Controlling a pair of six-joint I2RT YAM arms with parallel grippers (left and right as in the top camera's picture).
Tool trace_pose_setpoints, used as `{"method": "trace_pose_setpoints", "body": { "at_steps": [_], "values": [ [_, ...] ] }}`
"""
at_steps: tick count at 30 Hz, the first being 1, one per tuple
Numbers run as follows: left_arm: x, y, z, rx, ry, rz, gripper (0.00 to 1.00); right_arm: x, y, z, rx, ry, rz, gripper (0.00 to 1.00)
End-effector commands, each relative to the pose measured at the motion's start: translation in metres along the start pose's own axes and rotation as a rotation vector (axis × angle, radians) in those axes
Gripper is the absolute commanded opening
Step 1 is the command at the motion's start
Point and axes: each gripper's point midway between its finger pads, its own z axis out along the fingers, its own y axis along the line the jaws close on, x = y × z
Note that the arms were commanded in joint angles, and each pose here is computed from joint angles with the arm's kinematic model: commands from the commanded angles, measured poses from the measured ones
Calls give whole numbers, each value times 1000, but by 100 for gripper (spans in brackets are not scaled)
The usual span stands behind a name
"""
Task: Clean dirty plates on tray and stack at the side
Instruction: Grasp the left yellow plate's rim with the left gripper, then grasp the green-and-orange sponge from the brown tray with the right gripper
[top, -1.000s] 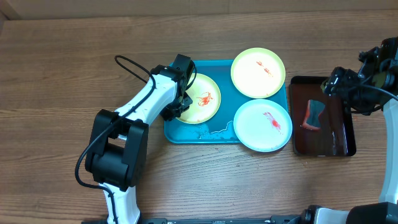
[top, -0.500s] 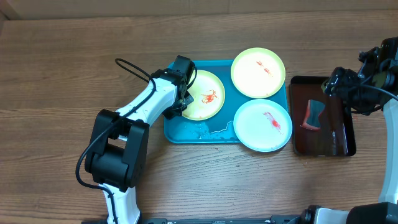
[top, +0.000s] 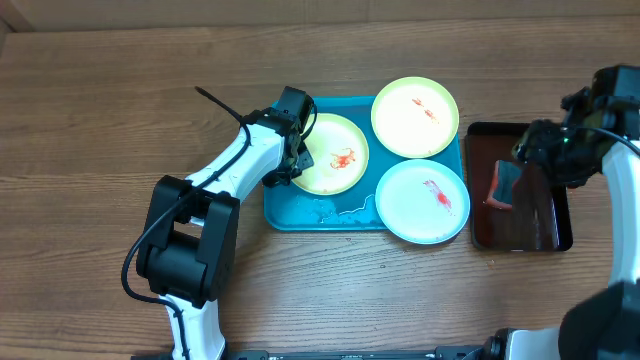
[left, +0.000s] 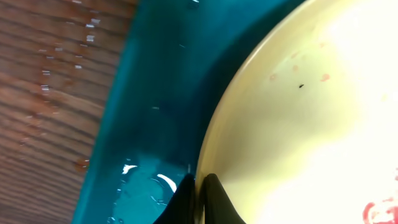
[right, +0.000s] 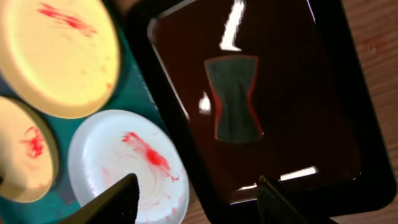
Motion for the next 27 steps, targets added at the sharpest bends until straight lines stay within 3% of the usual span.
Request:
{"method": "trace_pose_setpoints", "body": {
  "at_steps": [1,8,13,20,27],
  "values": [
    [7,-3,6,18,43,112,4,1,-15,17,71,33,9,61],
    [8,-5,6,31,53,126,4,6,-28,63,102,105,20,50],
    [12,-10,5,87,91,147,4,14,-33,86,107,130,19,49],
    [2,-11,5,150,99,146,4,21,-31,113,112,93,-31,47],
    [-2,-9,5,162,101,135,4,21,-33,134,152,30,-77,36]
  ]
}}
